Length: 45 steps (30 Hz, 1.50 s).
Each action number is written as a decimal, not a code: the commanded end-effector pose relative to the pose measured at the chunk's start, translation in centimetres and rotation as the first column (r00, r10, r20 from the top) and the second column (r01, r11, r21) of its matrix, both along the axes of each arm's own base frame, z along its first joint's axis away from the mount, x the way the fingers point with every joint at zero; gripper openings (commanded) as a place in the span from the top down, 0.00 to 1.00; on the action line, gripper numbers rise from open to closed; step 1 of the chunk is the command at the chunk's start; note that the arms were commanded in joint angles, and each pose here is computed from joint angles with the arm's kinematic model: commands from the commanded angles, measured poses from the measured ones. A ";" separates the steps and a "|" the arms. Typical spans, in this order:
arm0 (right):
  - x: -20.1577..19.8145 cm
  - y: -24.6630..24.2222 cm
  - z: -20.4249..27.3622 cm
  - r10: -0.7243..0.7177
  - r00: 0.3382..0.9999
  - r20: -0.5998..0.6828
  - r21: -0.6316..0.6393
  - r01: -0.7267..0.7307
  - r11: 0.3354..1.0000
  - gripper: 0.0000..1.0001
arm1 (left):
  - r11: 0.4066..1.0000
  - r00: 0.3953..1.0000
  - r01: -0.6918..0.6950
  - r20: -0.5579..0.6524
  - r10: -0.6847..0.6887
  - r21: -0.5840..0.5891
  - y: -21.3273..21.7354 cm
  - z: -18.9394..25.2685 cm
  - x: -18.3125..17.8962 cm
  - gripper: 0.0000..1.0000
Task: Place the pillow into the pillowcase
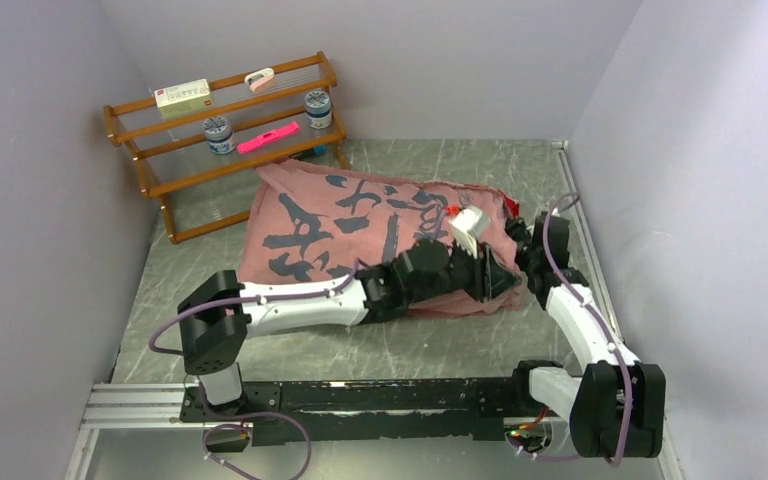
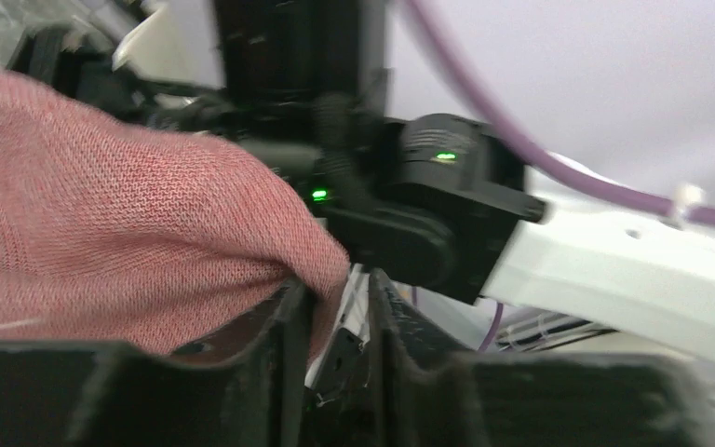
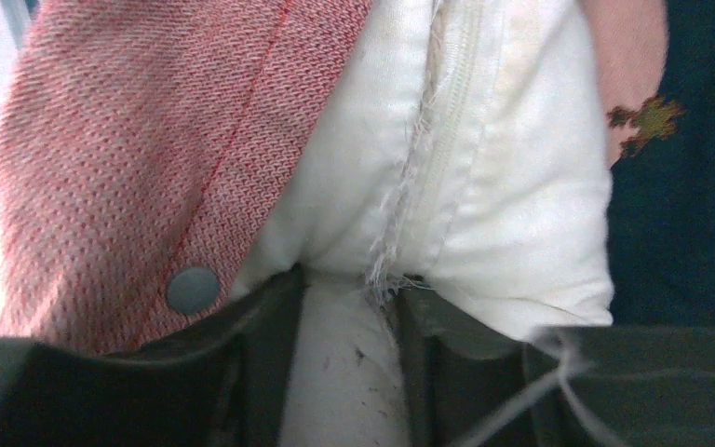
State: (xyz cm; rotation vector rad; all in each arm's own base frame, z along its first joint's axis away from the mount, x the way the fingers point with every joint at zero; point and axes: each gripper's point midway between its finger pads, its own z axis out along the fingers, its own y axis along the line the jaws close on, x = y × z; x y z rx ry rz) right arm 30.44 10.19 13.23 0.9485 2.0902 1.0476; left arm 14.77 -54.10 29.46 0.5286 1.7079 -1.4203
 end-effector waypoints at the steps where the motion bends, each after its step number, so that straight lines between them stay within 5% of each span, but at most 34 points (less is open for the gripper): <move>1: 1.4 -2.8 3.7 -0.033 0.999 0.019 -0.197 0.036 0.980 0.47 | 0.997 0.998 0.058 0.019 -0.057 -0.059 0.6 3.4 2.6 0.51; 5: 0.3 -7.4 3.3 -0.174 0.981 -0.087 -0.308 0.139 0.941 0.27 | 0.999 0.994 0.038 0.098 -0.042 0.033 2.8 4.8 3.5 0.31; 10: -0.1 -11.1 5.5 -0.249 0.968 -0.017 -0.348 0.228 0.909 0.22 | 0.987 0.982 -0.081 0.179 0.055 0.142 7.0 6.5 5.0 0.20; 20: 0.6 -14.8 9.7 -0.347 0.933 0.094 -0.480 0.348 0.806 0.30 | 0.819 0.909 -0.414 0.128 0.398 0.397 20.3 -0.1 15.8 0.20; 26: 1.9 -13.8 9.7 -0.226 0.967 0.122 -0.474 0.257 0.842 0.52 | 0.751 0.890 -0.425 0.082 0.449 0.505 23.9 -3.9 17.9 0.20; 28: 2.4 -14.2 8.5 -0.220 0.972 0.085 -0.489 0.233 0.841 0.50 | 0.725 0.885 -0.422 0.076 0.459 0.544 24.7 -5.6 17.8 0.19; 31: 3.3 -14.1 6.6 -0.181 0.983 0.021 -0.478 0.169 0.862 0.35 | 0.669 0.864 -0.437 0.073 0.498 0.601 26.5 -8.0 17.9 0.17; 36: 5.6 -11.5 5.5 -0.033 0.994 0.105 -0.381 0.071 0.922 0.33 | 0.664 0.848 -0.436 0.031 0.529 0.607 28.3 -11.0 19.5 0.17; 40: 8.6 -12.6 5.6 -0.035 0.984 0.175 -0.402 0.104 0.910 0.44 | 0.695 0.842 -0.447 0.001 0.540 0.563 28.9 -11.9 22.4 0.18; 45: 12.3 -13.6 4.6 -0.027 0.984 0.178 -0.403 0.097 0.910 0.71 | 0.717 0.837 -0.493 0.044 0.545 0.493 28.0 -10.1 26.9 0.18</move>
